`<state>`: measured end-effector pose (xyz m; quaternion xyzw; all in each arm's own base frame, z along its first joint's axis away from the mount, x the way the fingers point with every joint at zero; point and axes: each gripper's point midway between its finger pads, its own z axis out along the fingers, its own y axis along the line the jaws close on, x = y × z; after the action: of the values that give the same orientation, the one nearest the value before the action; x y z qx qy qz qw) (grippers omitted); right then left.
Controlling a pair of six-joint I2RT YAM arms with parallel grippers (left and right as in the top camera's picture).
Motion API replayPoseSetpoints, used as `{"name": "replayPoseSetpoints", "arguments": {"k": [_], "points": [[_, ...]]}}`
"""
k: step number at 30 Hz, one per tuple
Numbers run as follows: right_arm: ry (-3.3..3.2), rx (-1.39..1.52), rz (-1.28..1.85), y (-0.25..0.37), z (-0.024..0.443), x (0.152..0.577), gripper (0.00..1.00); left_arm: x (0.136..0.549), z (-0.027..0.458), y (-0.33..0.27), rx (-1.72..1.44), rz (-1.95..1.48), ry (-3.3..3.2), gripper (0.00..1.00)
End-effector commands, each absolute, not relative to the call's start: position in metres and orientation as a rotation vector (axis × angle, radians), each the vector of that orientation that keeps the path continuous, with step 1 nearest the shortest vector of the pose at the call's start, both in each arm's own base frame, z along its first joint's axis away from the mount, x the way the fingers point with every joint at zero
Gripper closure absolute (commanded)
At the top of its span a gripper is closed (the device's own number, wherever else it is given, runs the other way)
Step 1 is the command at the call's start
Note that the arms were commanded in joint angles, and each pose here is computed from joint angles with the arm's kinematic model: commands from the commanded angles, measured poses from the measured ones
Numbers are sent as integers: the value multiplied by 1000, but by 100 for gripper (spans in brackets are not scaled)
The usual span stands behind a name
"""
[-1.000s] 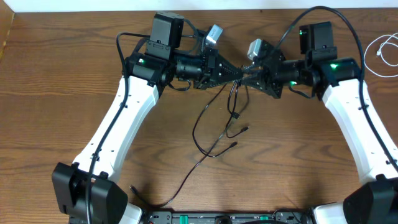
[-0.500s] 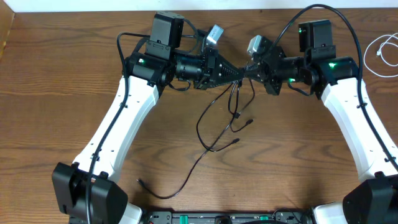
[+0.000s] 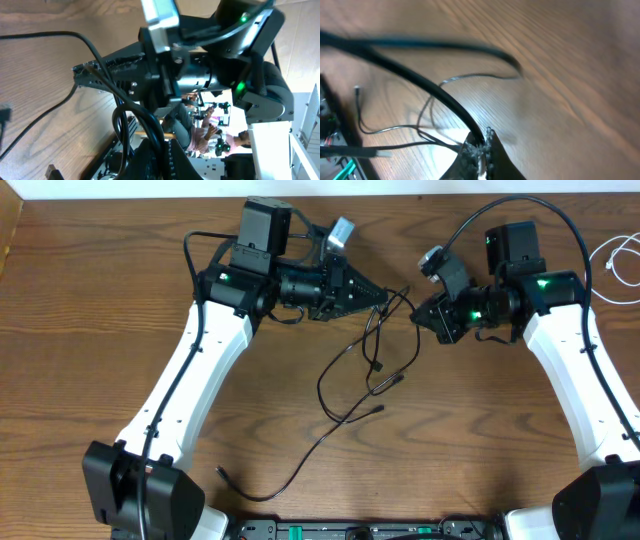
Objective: Untangle cables
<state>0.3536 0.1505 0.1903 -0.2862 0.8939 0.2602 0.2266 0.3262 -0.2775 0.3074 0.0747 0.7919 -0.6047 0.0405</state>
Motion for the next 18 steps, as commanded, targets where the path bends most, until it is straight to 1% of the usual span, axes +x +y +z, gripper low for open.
{"name": "replayPoseSetpoints", "arguments": {"k": [1, 2, 3, 5, 7, 9, 11, 12, 13, 14, 15, 17, 18], "points": [[2527, -688, 604, 132, 183, 362, 80, 325, 318, -274, 262, -1884, 2389, 93], [2520, -675, 608, 132, 185, 364, 67, 325, 318, -274, 261, -1885, 2389, 93], [2521, -610, 618, 131, 190, 369, 52, 324, 318, -274, 263, -1884, 2389, 93], [2510, -507, 666, 131, 201, 377, 40, 324, 318, -274, 279, -1878, 2380, 92], [2471, -436, 778, 137, 217, 382, 32, 324, 318, -274, 320, -1862, 2359, 92], [2440, -314, 917, 142, 232, 387, 31, 324, 318, -274, 362, -1846, 2336, 92], [2462, -85, 991, 138, 236, 395, 45, 324, 318, -274, 444, -1812, 2290, 93], [2478, 13, 992, 135, 235, 398, 48, 324, 317, -274, 493, -1790, 2263, 93], [2482, 69, 1000, 136, 235, 400, 48, 323, 316, -274, 551, -1763, 2230, 93], [2477, 106, 1024, 140, 236, 403, 42, 321, 314, -273, 642, -1718, 2181, 93], [2479, 131, 1041, 144, 236, 404, 38, 320, 313, -273, 679, -1700, 2162, 93], [2493, 159, 1077, 155, 234, 403, 33, 318, 309, -272, 726, -1670, 2144, 93], [2500, 158, 1095, 161, 232, 402, 33, 320, 306, -271, 713, -1646, 2164, 92]]}}
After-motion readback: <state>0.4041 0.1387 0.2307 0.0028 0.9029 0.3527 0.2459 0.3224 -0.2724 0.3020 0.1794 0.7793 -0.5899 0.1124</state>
